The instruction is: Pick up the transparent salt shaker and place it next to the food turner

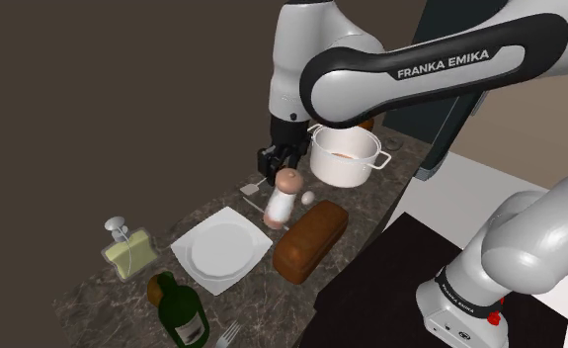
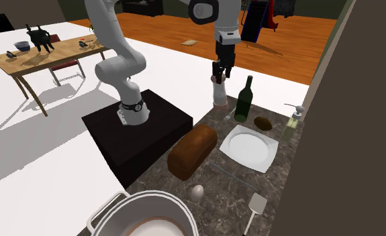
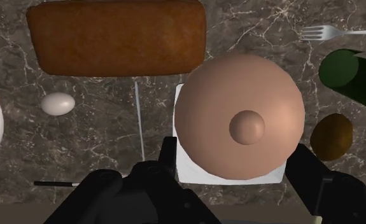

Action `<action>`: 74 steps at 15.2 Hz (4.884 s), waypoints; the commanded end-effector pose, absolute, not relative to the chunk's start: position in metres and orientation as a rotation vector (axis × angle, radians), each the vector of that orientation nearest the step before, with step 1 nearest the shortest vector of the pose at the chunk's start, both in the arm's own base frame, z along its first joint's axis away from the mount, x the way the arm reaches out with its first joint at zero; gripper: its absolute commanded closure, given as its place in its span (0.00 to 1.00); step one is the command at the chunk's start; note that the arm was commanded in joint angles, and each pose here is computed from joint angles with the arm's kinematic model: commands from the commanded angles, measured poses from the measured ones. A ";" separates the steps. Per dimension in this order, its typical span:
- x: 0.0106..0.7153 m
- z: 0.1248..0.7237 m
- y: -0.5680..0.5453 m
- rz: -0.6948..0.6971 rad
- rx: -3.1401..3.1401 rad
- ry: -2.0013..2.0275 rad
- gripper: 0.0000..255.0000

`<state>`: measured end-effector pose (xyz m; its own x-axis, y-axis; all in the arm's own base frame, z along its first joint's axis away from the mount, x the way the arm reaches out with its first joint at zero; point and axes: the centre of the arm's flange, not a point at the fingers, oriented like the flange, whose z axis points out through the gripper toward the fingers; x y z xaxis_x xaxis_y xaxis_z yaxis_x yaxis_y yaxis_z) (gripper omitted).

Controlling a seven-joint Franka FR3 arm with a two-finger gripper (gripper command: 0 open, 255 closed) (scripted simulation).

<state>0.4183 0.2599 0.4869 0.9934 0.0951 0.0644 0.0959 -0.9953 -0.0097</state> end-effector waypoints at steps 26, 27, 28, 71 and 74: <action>0.608 0.489 -0.042 -0.100 -3.124 -0.152 1.00; 0.615 0.489 -0.053 -0.100 -3.124 -0.152 1.00; 0.622 0.489 -0.065 -0.100 -3.124 -0.152 1.00; 0.642 0.278 -0.096 -0.100 -3.124 -0.152 1.00; 0.642 0.262 -0.096 -0.100 -3.124 -0.152 1.00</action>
<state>0.6424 -0.0966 0.2674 0.9933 0.0965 0.0638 0.0973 -0.9952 -0.0097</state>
